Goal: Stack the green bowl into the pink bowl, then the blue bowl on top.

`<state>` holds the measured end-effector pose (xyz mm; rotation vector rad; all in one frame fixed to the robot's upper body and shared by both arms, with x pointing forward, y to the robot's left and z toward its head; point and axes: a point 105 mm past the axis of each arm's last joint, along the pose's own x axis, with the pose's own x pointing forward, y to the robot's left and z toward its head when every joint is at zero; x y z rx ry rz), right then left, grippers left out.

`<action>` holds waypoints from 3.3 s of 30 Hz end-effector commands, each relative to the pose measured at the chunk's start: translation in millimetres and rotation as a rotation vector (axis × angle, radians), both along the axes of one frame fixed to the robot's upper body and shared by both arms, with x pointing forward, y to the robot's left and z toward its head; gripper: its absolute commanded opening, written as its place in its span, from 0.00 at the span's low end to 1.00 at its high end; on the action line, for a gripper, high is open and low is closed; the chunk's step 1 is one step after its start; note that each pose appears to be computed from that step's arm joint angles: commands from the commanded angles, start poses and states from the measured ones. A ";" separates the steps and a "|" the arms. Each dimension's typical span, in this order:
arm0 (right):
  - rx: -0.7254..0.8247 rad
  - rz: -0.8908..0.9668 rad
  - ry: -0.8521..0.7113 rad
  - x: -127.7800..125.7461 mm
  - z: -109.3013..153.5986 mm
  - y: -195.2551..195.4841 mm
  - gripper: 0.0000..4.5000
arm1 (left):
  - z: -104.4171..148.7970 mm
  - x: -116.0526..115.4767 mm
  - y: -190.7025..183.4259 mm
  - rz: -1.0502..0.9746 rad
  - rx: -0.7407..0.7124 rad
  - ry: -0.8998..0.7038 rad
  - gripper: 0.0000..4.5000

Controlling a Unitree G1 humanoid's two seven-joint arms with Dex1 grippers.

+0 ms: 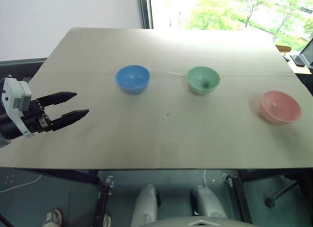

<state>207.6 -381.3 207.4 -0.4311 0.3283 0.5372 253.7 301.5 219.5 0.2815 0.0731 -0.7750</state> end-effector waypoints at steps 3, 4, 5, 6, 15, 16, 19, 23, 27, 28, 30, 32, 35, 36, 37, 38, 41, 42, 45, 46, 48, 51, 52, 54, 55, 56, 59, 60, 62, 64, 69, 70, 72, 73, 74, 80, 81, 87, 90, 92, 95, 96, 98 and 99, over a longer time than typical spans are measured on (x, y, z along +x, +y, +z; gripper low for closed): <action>-0.019 0.009 -0.044 4.3 10.8 1.0 1.00 | 14.4 -0.7 -12.7 -0.076 -0.002 -0.028 0.86; -0.018 0.012 -0.042 5.4 9.2 1.7 1.00 | 14.7 -0.6 -15.0 -0.088 -0.005 -0.027 0.86; -0.015 0.016 -0.042 6.4 8.4 2.6 1.00 | 14.4 -0.2 -16.4 -0.094 -0.007 -0.028 0.86; -0.011 0.018 -0.043 7.3 7.7 3.5 1.00 | 13.9 -0.2 -17.8 -0.100 -0.008 -0.027 0.86; -0.042 0.000 -0.071 39.5 -9.5 31.3 1.00 | 8.3 -4.5 -54.1 -0.267 -0.010 -0.038 0.86; -0.070 -0.011 -0.060 47.9 -16.6 39.4 1.00 | 7.0 -5.9 -63.4 -0.314 -0.006 -0.040 0.86; -0.108 -0.004 -0.044 66.7 -31.4 64.2 1.00 | 7.1 -6.9 -82.6 -0.399 -0.014 -0.045 0.86; -0.074 -0.051 -0.035 101.9 -49.7 90.1 1.00 | 11.2 -5.2 -102.9 -0.460 -0.055 -0.058 0.86; -0.077 -0.117 -0.005 122.7 -65.1 93.6 0.94 | 16.0 -5.6 -117.5 -0.483 -0.075 -0.091 0.86; -0.079 -0.131 0.004 125.5 -67.5 92.2 0.88 | 17.5 -6.0 -119.9 -0.485 -0.082 -0.098 0.86; -0.079 -0.135 0.009 128.6 -68.2 91.2 0.72 | 19.0 -5.6 -122.2 -0.474 -0.078 -0.115 0.86; -0.079 -0.138 0.015 130.1 -67.8 90.7 0.55 | 19.2 -6.0 -122.5 -0.463 -0.077 -0.120 0.86; -0.093 -0.143 0.023 132.0 -70.2 88.8 0.33 | 18.1 -7.4 -121.8 -0.444 -0.085 -0.118 0.86; -0.098 -0.141 0.025 132.5 -71.2 88.7 0.27 | 17.1 -8.0 -122.0 -0.441 -0.086 -0.117 0.86; -0.102 -0.141 0.027 133.0 -72.2 88.8 0.18 | 16.1 -8.5 -122.4 -0.438 -0.088 -0.116 0.86; -0.106 -0.142 0.027 133.6 -73.0 88.7 0.06 | 15.3 -8.7 -122.8 -0.437 -0.089 -0.116 0.86; -0.135 -0.146 0.015 136.1 -74.4 87.5 0.00 | 13.6 -8.2 -123.9 -0.433 -0.090 -0.119 0.86; -0.141 -0.145 0.012 136.7 -74.5 87.4 0.00 | 13.8 -7.5 -124.1 -0.431 -0.091 -0.122 0.86; -0.151 -0.130 0.004 136.7 -73.0 89.4 0.00 | 13.7 -6.0 -123.8 -0.427 -0.092 -0.128 0.86; -0.157 -0.118 -0.001 135.7 -71.6 91.2 0.00 | 13.4 -5.9 -123.8 -0.425 -0.092 -0.128 0.86; -0.142 -0.037 -0.024 130.8 -65.6 106.2 0.00 | 12.6 -5.4 -123.7 -0.423 -0.093 -0.129 0.86; -0.084 0.136 -0.033 114.7 -58.4 141.5 0.00 | 12.3 -5.2 -123.8 -0.420 -0.097 -0.130 0.86; -0.064 0.192 -0.025 108.1 -57.8 153.6 0.00 | 12.4 -4.9 -123.8 -0.419 -0.099 -0.131 0.86; -0.025 0.301 -0.012 96.0 -56.8 182.1 0.00 | 12.3 -4.3 -124.4 -0.418 -0.102 -0.133 0.86; -0.009 0.345 -0.016 91.9 -55.4 195.9 0.00 | 12.0 -4.4 -125.2 -0.420 -0.104 -0.133 0.86; 0.005 0.377 -0.022 89.1 -53.9 206.0 0.00 | 11.7 -4.7 -126.2 -0.422 -0.106 -0.132 0.86; 0.019 0.467 -0.053 84.3 -52.1 238.7 0.00 | 10.1 -5.9 -129.6 -0.430 -0.119 -0.126 0.86; 0.017 0.490 -0.057 82.8 -52.9 247.5 0.00 | 9.7 -6.2 -130.5 -0.432 -0.124 -0.124 0.86; 0.004 0.517 -0.063 81.4 -55.8 258.3 0.00 | 9.0 -6.6 -131.6 -0.433 -0.127 -0.121 0.86; -0.004 0.545 -0.071 80.1 -57.6 267.2 0.00 | 8.2 -7.1 -132.4 -0.429 -0.129 -0.121 0.86; -0.016 0.573 -0.093 84.1 -58.2 283.0 0.00 | 5.4 -8.9 -133.8 -0.417 -0.135 -0.117 0.86; -0.016 0.575 -0.095 85.2 -57.8 284.9 0.00 | 5.0 -8.9 -133.3 -0.412 -0.135 -0.117 0.86; -0.014 0.584 -0.097 85.9 -56.6 287.8 0.00 | 4.5 -9.7 -132.6 -0.406 -0.134 -0.117 0.86; -0.015 0.589 -0.100 86.3 -56.4 289.3 0.00 | 4.4 -9.9 -132.3 -0.403 -0.135 -0.117 0.86; -0.018 0.594 -0.102 86.6 -56.5 290.5 0.00 | 4.3 -10.3 -132.2 -0.401 -0.136 -0.117 0.86; -0.041 0.640 -0.106 85.0 -62.9 301.2 0.00 | 2.4 -11.5 -131.0 -0.383 -0.135 -0.116 0.86; -0.048 0.644 -0.106 84.9 -64.1 302.5 0.00 | 2.2 -11.8 -131.0 -0.381 -0.134 -0.116 0.86; -0.071 0.686 -0.086 78.4 -69.1 309.2 0.00 | 1.9 -13.0 -127.7 -0.365 -0.131 -0.115 0.86; -0.065 0.717 -0.088 72.5 -69.8 317.3 0.00 | 0.6 -14.5 -126.0 -0.361 -0.133 -0.107 0.86; -0.079 0.721 -0.094 73.4 -72.5 323.0 0.00 | -0.5 -15.1 -124.6 -0.349 -0.137 -0.101 0.86; -0.105 0.730 -0.114 77.1 -73.4 329.6 0.00 | -3.0 -17.8 -119.6 -0.327 -0.137 -0.091 0.86; -0.105 0.733 -0.128 78.8 -71.4 332.9 0.00 | -4.6 -19.2 -117.2 -0.318 -0.133 -0.085 0.86; -0.112 0.747 -0.150 81.4 -67.8 339.8 0.00 | -7.2 -20.8 -114.0 -0.309 -0.126 -0.077 0.86; -0.117 0.757 -0.159 82.3 -66.5 342.9 0.00 | -8.1 -21.3 -113.1 -0.307 -0.123 -0.075 0.86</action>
